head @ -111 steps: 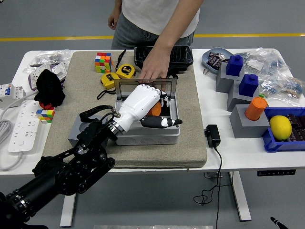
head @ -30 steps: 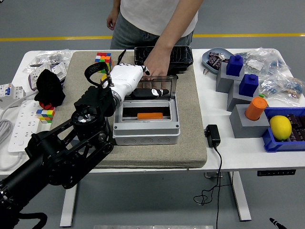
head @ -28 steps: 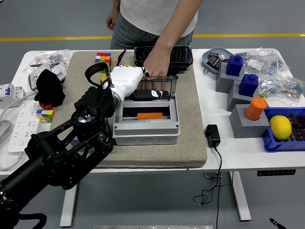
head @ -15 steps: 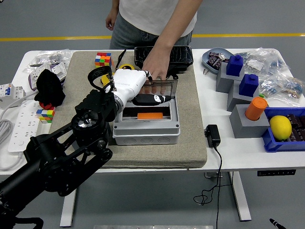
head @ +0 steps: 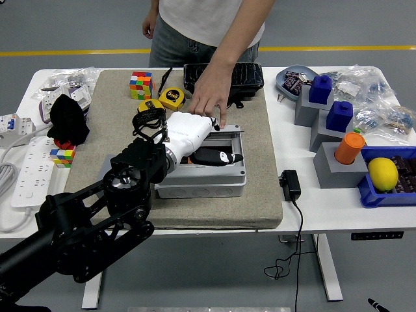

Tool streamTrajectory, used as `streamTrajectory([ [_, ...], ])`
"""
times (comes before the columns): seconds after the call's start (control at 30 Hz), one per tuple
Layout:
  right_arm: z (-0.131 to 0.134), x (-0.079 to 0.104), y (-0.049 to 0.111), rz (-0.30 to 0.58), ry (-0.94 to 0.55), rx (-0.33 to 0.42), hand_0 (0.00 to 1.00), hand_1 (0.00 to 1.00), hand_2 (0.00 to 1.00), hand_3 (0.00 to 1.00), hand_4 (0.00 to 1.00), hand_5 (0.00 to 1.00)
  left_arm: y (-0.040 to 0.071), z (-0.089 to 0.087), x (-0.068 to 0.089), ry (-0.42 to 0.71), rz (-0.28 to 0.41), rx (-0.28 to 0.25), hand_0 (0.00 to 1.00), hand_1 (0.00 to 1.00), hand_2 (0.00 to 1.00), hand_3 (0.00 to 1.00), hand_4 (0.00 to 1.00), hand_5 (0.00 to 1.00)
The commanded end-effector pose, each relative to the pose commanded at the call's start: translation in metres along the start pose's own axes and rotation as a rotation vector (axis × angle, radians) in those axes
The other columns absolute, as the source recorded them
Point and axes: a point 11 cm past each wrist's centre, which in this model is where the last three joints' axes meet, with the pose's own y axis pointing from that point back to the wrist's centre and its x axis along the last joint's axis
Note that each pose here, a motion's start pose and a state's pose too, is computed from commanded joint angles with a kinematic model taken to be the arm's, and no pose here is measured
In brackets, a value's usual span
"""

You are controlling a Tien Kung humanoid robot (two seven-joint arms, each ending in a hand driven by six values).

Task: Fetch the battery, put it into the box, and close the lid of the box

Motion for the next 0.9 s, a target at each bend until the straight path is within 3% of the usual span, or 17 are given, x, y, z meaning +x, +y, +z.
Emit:
streamTrajectory([
  [0.53, 0.000, -0.001, 0.000, -0.001, -0.003, 0.000, 0.811, 0.721, 0.715, 0.732, 0.998, 0.941, 0.001, -0.002, -0.018, 0.017, -0.063, 0.000, 0.438, 0.688, 0.728, 0.762, 0.998, 0.998],
  [0.67, 0.001, -0.001, 0.000, -0.001, -0.004, -0.001, 0.811, 0.721, 0.715, 0.732, 0.998, 0.941, 0.002, -0.006, -0.007, 0.040, 0.022, 0.015, 0.438, 0.688, 0.728, 0.762, 0.998, 0.998],
  [0.7, 0.001, -0.001, 0.000, -0.001, -0.004, -0.001, 0.809, 0.721, 0.715, 0.732, 0.998, 0.941, 0.002, -0.007, -0.001, 0.060, 0.065, 0.006, 0.487, 0.699, 0.728, 0.755, 0.998, 0.998],
  [0.87, 0.001, -0.003, 0.000, -0.005, -0.006, 0.000, 0.809, 0.721, 0.715, 0.732, 0.998, 0.941, 0.008, -0.018, 0.030, 0.224, 0.269, -0.058, 0.487, 0.699, 0.728, 0.755, 0.998, 0.998],
  [0.9, 0.001, -0.003, 0.000, -0.005, -0.007, -0.001, 0.811, 0.721, 0.715, 0.732, 0.998, 0.942, 0.010, -0.021, 0.038, 0.255, 0.319, -0.076, 0.605, 0.741, 0.733, 0.747, 0.998, 0.998],
])
